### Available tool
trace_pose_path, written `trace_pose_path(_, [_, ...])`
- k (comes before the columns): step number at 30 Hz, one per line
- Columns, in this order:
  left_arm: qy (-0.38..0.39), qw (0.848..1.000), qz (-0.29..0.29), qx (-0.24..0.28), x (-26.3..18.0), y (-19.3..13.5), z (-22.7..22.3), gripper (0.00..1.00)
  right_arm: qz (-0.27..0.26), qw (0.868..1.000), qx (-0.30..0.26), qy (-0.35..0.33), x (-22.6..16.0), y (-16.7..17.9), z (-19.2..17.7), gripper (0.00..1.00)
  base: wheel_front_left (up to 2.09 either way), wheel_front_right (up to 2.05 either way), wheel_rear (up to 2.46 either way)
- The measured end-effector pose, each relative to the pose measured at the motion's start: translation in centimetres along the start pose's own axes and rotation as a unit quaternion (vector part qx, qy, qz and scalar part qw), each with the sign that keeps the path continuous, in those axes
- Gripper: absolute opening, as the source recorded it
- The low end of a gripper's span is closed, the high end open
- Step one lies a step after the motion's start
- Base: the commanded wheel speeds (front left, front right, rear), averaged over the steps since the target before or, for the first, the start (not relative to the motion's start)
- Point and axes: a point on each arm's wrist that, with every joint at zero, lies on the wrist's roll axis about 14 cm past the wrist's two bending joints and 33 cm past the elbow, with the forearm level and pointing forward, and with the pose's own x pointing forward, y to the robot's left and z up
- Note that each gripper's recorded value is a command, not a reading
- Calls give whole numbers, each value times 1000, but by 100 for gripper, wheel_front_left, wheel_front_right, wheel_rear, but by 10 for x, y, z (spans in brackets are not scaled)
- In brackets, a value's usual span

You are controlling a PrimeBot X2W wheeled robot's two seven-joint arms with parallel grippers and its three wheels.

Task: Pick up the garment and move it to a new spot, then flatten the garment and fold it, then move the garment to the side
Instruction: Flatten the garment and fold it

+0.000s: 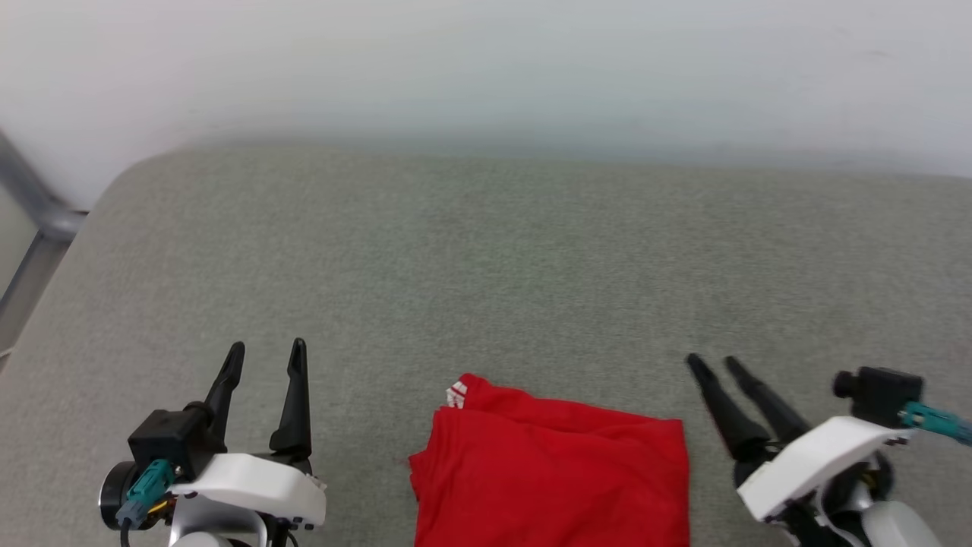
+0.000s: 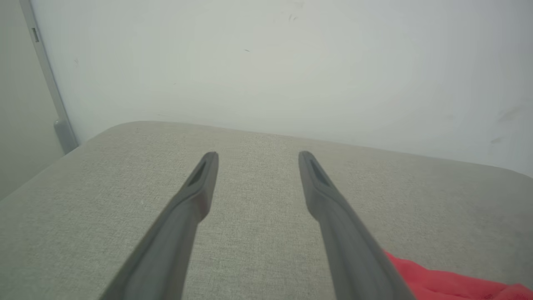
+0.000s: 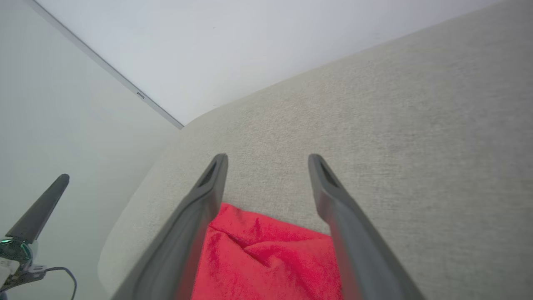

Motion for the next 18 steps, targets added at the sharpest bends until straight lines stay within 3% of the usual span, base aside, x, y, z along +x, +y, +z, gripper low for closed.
trace_pose_path(5, [3,1000,-13,2,-2,-7,-1,100,-64,990,-100,-74,-30,-31,37,100,0,0,0])
trace_pose_path(10, [5,1000,-23,5,-7,-13,-1,100,-109,962,-198,-152,-60,-38,81,100,0,0,0])
trace_pose_path(13, [3,1000,-27,8,-9,-15,1,100,-127,946,-240,-177,-74,-36,94,100,0,0,0])
trace_pose_path(18, [4,1000,-26,16,-14,-12,0,100,-129,935,-272,-188,-84,-23,95,100,0,0,0])
